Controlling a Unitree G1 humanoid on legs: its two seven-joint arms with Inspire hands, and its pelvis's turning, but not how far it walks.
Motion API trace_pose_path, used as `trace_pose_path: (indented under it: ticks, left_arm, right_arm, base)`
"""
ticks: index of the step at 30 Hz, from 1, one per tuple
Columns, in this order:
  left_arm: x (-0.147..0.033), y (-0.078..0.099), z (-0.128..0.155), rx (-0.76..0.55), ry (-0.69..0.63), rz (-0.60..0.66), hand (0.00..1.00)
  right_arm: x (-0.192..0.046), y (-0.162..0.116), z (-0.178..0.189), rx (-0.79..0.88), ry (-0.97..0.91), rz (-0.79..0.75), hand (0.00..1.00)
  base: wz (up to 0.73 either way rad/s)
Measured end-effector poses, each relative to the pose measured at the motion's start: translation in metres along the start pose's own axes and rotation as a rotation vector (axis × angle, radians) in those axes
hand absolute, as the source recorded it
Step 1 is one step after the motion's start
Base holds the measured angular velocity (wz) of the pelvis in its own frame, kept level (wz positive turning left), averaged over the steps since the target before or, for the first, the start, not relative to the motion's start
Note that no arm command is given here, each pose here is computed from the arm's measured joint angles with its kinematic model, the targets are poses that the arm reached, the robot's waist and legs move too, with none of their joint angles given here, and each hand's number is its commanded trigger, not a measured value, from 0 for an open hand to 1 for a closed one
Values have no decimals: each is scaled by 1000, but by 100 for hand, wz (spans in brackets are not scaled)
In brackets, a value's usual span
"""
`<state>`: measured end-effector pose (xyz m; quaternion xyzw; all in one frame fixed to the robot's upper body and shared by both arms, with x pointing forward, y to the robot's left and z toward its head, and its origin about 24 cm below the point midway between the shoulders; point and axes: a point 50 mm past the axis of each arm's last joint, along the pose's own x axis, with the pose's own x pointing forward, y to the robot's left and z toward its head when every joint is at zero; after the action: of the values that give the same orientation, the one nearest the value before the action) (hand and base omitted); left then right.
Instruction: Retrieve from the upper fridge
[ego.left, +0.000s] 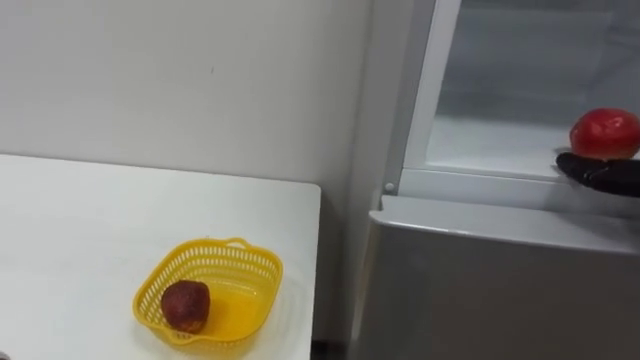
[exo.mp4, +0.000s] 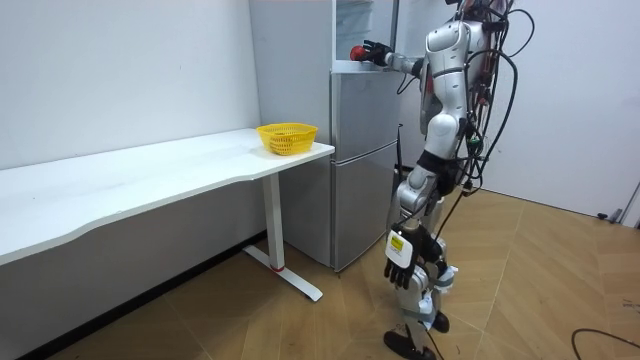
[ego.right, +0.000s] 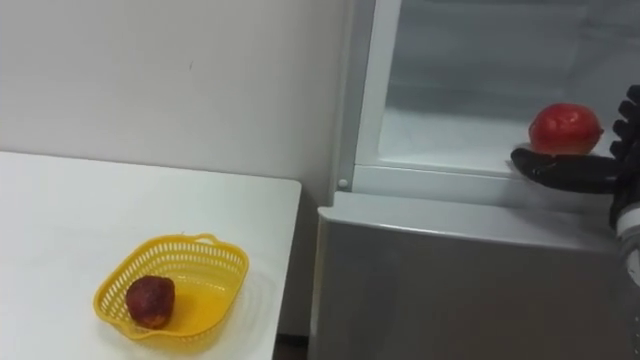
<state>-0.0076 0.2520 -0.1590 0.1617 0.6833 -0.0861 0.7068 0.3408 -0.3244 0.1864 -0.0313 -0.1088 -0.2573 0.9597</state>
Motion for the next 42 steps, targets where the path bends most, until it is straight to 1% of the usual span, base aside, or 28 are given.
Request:
trace_pose_path:
  ticks: [9, 14, 21, 23, 32, 38, 39, 40, 41, 42]
  left_arm:
    - [-2, 7, -5, 9, 22, 13, 0]
    - [-2, 9, -5, 10, 21, 19, 0]
    - [-2, 10, -5, 1, 12, 22, 0]
    - [-2, 11, -6, 1, 13, 20, 0]
    - [-4, 15, -8, 8, 20, 25, 0]
    - [-4, 17, -9, 27, 29, 38, 0]
    - [-4, 17, -10, 28, 31, 37, 0]
    - [-4, 16, -10, 30, 32, 37, 0]
    - [-4, 16, -9, 35, 33, 35, 0]
    - [-4, 16, -9, 36, 34, 35, 0]
  right_arm:
    - [2, -2, -2, -83, 14, 13, 0]
    - [5, -2, -1, -92, 19, 5, 0]
    - [13, 8, 14, -128, -15, 26, 0]
    - [16, 6, 16, -125, -10, 21, 0]
    - [19, 0, 5, -133, 49, 38, 0]
    - [22, -5, 2, -145, 60, 15, 0]
    - [22, -5, 2, -144, 60, 9, 33]
    - [22, -5, 2, -144, 58, 6, 59]
    - [22, -6, 2, -145, 55, 0, 100]
    - [22, -7, 3, -145, 51, -6, 100]
  base:
    - [1]
    - [1]
    - [0]
    - [9]
    - [7]
    - [0]
    - [0]
    - [0]
    - [0]
    - [0]
